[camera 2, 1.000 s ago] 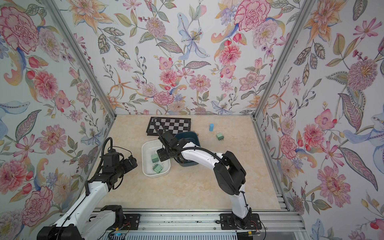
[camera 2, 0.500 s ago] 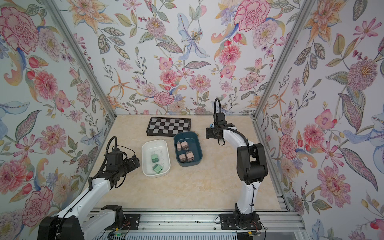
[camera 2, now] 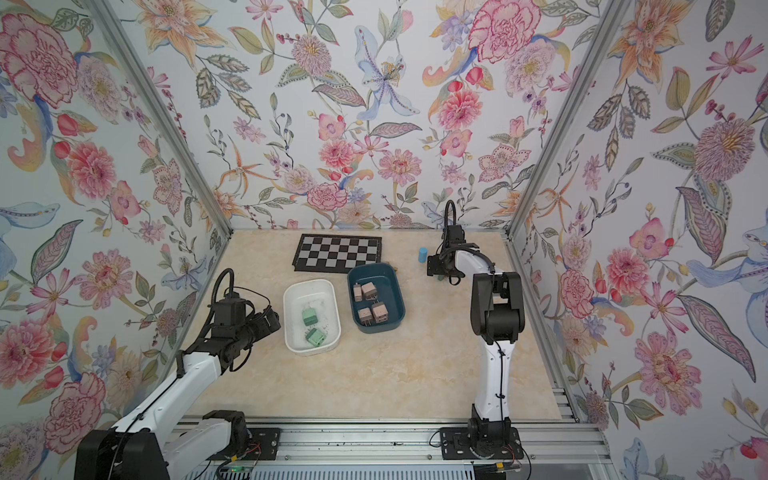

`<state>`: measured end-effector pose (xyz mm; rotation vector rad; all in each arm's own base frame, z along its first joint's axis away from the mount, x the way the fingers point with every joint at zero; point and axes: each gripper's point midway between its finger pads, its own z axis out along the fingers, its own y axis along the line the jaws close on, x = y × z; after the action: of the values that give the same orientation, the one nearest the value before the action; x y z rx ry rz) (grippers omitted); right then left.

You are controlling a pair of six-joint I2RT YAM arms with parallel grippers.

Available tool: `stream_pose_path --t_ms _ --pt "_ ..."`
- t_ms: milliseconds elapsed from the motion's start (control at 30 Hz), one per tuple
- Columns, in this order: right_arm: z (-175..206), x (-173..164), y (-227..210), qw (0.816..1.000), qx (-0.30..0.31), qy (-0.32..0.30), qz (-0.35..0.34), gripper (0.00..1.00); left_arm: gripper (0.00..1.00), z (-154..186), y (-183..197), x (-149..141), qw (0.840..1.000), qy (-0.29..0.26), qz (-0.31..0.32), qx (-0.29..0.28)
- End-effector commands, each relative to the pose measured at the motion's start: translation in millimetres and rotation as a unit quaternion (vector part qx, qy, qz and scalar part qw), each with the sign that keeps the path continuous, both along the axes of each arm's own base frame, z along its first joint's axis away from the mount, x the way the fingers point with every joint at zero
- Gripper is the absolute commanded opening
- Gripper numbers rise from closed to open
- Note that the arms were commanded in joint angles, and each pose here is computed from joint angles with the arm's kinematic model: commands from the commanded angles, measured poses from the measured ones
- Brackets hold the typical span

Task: Place the plugs by color into the storage box
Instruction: Pick up the plug from the center of the board, then place the plug in the storage box.

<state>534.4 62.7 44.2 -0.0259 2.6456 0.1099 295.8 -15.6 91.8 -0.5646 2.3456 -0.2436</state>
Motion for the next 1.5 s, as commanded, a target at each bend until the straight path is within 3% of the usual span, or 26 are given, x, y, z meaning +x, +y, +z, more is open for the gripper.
stream_pose_path --t_ms 0,333,400,533,633,967,1167,1467 --pt "-16 4 -4 1.000 -0.017 0.013 0.012 0.85 0.99 6 0 4 1.000 0.001 -0.002 0.012" --pt "-32 19 -13 0.999 -0.032 0.015 0.018 0.83 0.99 6 -1 3 1.000 0.005 -0.001 0.015" --pt "-31 21 -13 0.999 -0.028 0.013 0.018 0.76 0.99 5 -2 3 1.000 0.006 -0.002 0.014" --pt "-28 18 -10 0.999 -0.022 0.013 0.020 0.52 0.99 5 -2 4 1.000 0.006 -0.001 0.013" --pt "-25 13 -7 0.999 -0.023 0.014 0.023 0.42 0.99 4 -3 4 1.000 0.005 -0.002 0.013" --pt "17 -15 12 1.000 -0.006 -0.004 0.029 0.35 0.99 1 -7 5 1.000 0.003 -0.005 0.007" --pt "68 -51 89 0.995 -0.006 -0.046 0.090 0.36 1.00 9 -10 13 1.000 -0.010 -0.008 0.001" --pt "104 -127 268 0.973 0.053 -0.072 0.212 0.36 0.99 14 -14 15 1.000 -0.021 -0.013 -0.006"
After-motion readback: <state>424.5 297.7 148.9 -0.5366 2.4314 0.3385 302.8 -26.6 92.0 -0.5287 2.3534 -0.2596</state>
